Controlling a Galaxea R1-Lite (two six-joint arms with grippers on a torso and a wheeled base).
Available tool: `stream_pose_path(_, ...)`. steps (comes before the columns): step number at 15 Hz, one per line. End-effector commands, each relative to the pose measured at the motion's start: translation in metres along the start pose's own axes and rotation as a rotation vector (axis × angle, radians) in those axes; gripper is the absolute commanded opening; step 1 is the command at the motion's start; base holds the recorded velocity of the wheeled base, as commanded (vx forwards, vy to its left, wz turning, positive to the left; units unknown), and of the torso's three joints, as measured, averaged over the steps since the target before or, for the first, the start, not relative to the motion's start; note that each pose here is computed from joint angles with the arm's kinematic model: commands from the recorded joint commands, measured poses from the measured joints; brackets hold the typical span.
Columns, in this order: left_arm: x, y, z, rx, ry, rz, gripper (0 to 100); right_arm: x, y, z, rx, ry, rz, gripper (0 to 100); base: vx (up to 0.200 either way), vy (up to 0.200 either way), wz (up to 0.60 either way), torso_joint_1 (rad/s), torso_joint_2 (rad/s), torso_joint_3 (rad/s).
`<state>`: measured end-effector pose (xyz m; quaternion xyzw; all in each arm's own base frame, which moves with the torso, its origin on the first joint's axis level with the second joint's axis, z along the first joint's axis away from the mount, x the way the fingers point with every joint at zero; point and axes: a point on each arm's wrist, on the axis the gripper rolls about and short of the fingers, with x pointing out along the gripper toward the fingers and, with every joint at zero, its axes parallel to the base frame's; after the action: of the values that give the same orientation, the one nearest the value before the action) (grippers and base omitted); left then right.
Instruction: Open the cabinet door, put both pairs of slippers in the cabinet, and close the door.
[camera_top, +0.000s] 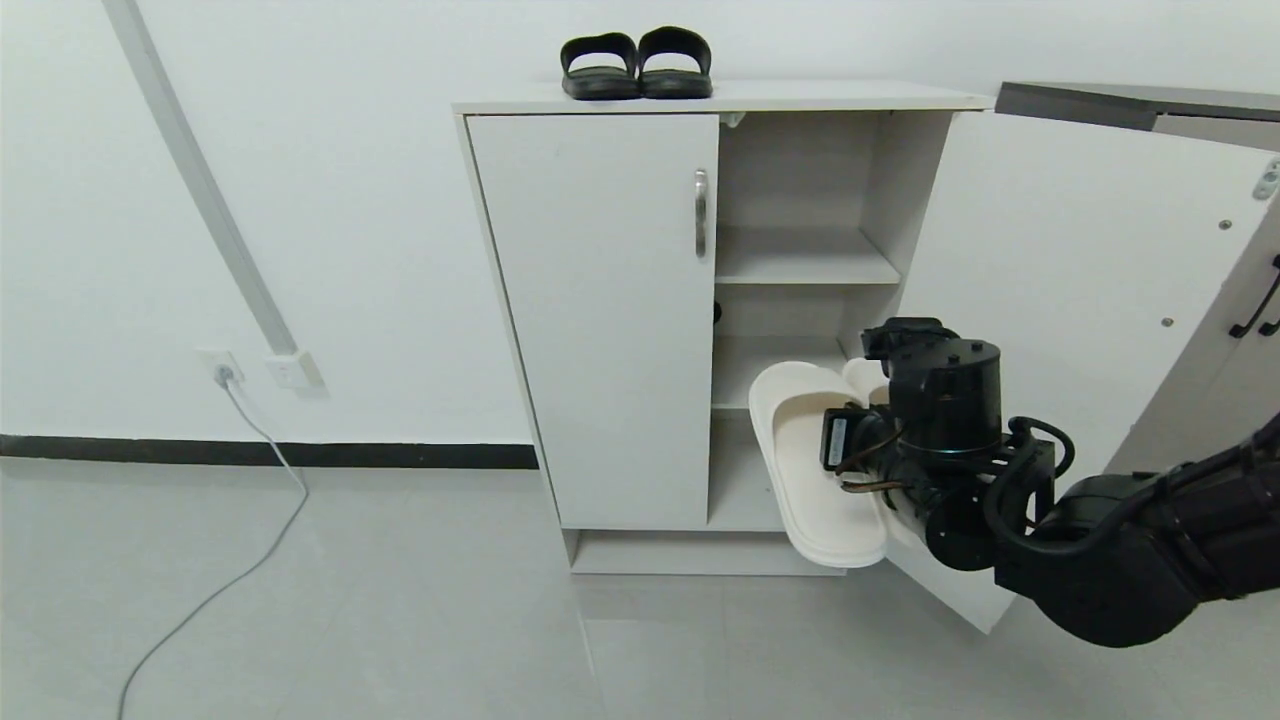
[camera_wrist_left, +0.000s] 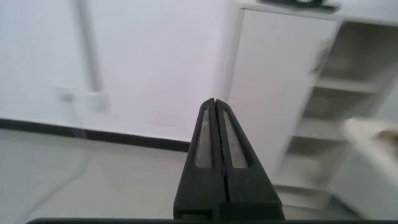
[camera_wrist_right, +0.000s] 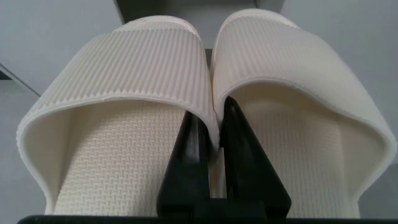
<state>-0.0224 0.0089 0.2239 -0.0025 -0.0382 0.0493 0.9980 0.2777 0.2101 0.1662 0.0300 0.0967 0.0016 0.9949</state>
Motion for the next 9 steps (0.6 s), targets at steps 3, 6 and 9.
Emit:
stream_pose_path(3, -0.012, -0.008, -0.142, 0.040, 0.017, -0.134, 0, -0.005, -0.002, -0.001, -0.002, 0.004, 0.014, 0, 0.000, 0.000, 0.00, 0.000, 0.00, 0.000)
stream_pose_path(6, -0.013, -0.008, -0.148, 0.044, 0.079, -0.136, 0, -0.001, 0.004, -0.002, -0.003, 0.002, 0.017, 0, 0.000, 0.000, 0.00, 0.000, 0.00, 0.000)
stream_pose_path(9, -0.013, -0.008, -0.148, 0.016, 0.080, -0.122, 0, 0.026, 0.023, -0.001, 0.022, -0.035, -0.056, 0, 0.000, 0.000, 0.00, 0.000, 0.00, 0.000)
